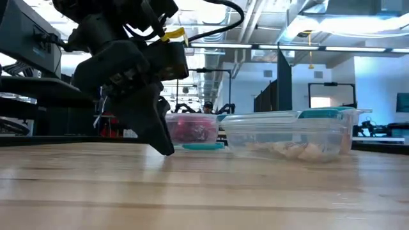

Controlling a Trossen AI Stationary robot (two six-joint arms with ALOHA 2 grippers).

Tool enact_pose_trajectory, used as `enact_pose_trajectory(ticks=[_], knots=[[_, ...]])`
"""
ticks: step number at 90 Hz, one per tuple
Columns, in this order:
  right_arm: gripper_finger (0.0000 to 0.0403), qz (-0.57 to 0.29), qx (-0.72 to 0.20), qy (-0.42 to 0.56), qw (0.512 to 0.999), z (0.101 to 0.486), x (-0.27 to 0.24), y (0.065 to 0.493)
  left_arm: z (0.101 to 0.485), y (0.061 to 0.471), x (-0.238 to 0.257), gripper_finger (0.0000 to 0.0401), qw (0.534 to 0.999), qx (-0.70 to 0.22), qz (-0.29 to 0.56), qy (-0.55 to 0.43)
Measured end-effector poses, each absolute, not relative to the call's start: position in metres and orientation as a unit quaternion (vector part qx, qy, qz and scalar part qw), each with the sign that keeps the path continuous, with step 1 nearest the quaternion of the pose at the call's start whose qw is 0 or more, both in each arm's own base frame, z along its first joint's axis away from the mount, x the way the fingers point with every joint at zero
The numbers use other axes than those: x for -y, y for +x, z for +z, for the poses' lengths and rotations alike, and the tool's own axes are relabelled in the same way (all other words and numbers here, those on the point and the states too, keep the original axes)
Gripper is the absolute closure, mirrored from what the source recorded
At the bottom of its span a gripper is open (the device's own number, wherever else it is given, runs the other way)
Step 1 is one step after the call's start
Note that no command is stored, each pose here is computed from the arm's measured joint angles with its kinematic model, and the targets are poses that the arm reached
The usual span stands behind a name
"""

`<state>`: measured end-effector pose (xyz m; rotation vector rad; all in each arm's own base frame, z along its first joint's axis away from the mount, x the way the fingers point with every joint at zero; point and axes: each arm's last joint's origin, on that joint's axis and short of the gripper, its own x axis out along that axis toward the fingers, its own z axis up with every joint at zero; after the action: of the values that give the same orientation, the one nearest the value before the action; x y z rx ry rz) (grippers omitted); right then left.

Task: Sort candy
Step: Close the rectangular transparent bin

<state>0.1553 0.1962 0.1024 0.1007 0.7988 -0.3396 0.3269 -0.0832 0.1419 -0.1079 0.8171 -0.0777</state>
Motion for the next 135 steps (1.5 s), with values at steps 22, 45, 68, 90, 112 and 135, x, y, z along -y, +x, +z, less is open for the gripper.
enact_pose_trajectory(ticks=[22,45,68,90,112,135], knots=[[0.0255,-0.166,-0.397,0.034,0.902,0.102,-0.192,0.161,0.142,0.327,0.083,0.0288,0.915,-0.397,-0.036,-0.056],[0.0255,-0.211,-0.374,0.043,0.902,0.101,-0.183,0.162,0.142,0.327,0.083,0.0289,0.916,-0.396,-0.038,-0.052],[0.0255,-0.245,-0.319,0.083,0.912,0.087,-0.166,0.155,0.143,0.328,0.083,0.0289,0.918,-0.391,-0.038,-0.051],[0.0255,-0.294,-0.309,0.037,0.904,0.081,-0.142,0.158,0.143,0.329,0.084,0.0288,0.92,-0.386,-0.043,-0.043],[0.0255,-0.363,-0.283,0.026,0.887,0.082,-0.117,0.174,0.144,0.329,0.083,0.0288,0.921,-0.385,-0.043,-0.044],[0.0255,-0.27,-0.262,0.019,0.926,0.089,-0.136,0.198,0.144,0.329,0.084,0.0288,0.921,-0.386,-0.043,-0.043]])
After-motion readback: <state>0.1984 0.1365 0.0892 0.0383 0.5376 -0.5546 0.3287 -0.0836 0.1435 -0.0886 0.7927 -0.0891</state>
